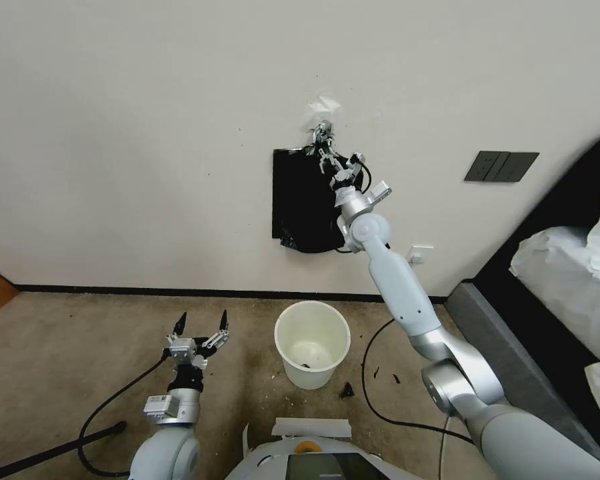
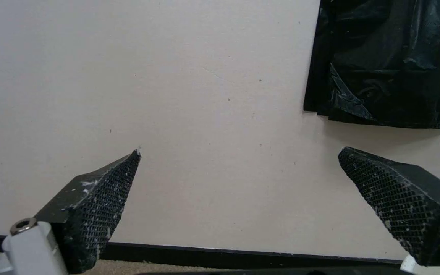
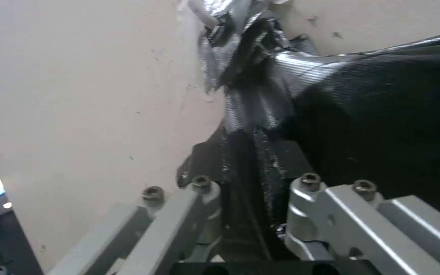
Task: Place a trash bag onto the trash bin.
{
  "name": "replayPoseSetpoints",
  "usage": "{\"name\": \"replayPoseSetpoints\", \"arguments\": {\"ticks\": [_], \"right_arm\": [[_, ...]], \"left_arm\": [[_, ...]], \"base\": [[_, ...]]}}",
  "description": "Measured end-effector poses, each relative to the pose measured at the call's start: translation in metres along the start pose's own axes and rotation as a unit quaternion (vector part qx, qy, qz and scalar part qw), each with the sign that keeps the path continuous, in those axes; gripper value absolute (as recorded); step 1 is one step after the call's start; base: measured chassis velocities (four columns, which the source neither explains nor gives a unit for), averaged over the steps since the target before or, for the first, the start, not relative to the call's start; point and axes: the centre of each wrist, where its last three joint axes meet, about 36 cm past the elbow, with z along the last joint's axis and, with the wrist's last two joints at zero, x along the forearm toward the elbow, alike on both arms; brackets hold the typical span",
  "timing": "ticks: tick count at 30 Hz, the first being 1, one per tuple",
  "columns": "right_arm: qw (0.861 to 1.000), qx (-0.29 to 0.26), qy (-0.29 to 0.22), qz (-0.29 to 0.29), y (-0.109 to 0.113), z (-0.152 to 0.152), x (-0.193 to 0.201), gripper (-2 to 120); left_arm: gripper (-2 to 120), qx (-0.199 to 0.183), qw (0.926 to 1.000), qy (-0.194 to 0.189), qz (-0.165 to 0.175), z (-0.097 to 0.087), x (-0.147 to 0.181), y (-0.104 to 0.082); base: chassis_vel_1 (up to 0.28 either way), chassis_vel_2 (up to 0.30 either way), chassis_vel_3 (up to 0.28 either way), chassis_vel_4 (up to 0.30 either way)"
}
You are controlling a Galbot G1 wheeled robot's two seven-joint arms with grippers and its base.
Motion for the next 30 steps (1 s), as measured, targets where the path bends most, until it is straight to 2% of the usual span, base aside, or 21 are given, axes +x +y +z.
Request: {"name": "replayPoseSetpoints", "arguments": {"ticks": [2,4,7,8,11,12,13,16,18,20,22,30], "right_arm": [[1.0,0.008,0.001,0.009,-0.005,-0.001,0.001,30],[1.0,0.01,0.001,0.012,-0.007,-0.001,0.001,34],[1.0,0.013,-0.005,0.018,-0.01,-0.006,-0.001,48],[1.0,0.013,-0.005,0.018,-0.01,-0.006,-0.001,48],[1.0,0.014,-0.005,0.021,-0.013,-0.008,-0.004,62],[1.0,0.014,-0.005,0.021,-0.013,-0.008,-0.004,62],[1.0,0.014,-0.006,0.02,-0.013,-0.009,-0.006,70],[1.0,0.013,-0.008,0.016,-0.011,-0.01,-0.01,77],[1.0,0.012,-0.008,0.005,-0.008,-0.011,-0.017,90],[1.0,0.012,-0.008,0.004,-0.008,-0.01,-0.018,92],[1.0,0.014,-0.007,0.0,-0.007,-0.011,-0.023,99],[1.0,0.012,-0.002,-0.018,-0.002,-0.01,-0.03,100]], "left_arm": [[100,0.0,1.0,0.0,0.001,0.0,0.0,0.0],[100,0.0,1.0,0.0,0.001,0.0,0.0,0.0],[100,-0.001,1.0,-0.001,0.002,-0.001,-0.001,0.0],[100,-0.001,1.0,-0.001,0.002,-0.001,-0.001,0.0],[100,-0.001,1.0,-0.002,0.002,-0.001,-0.001,0.0],[100,-0.001,1.0,-0.002,0.002,-0.001,-0.001,0.0],[100,-0.001,1.0,-0.002,0.002,-0.001,-0.001,0.0],[100,-0.002,1.0,-0.002,0.003,-0.001,-0.001,0.0],[100,-0.004,1.0,-0.002,0.005,-0.002,-0.001,0.001],[100,-0.005,1.0,-0.002,0.005,-0.002,-0.001,0.001],[100,-0.005,1.0,-0.002,0.004,-0.003,-0.002,0.002],[100,-0.004,1.0,-0.003,0.002,-0.004,-0.001,0.001]], "base": [[0.0,0.0,0.0,0.0],[0.0,0.0,0.0,0.0],[0.0,0.0,0.0,0.0],[0.0,0.0,0.0,0.0],[0.0,0.0,0.0,0.0],[0.0,0.0,0.0,0.0],[0.0,0.0,0.0,0.0],[0.0,0.0,0.0,0.0],[0.0,0.0,0.0,0.0],[0.0,0.0,0.0,0.0],[0.0,0.0,0.0,0.0],[0.0,0.0,0.0,0.0]]}}
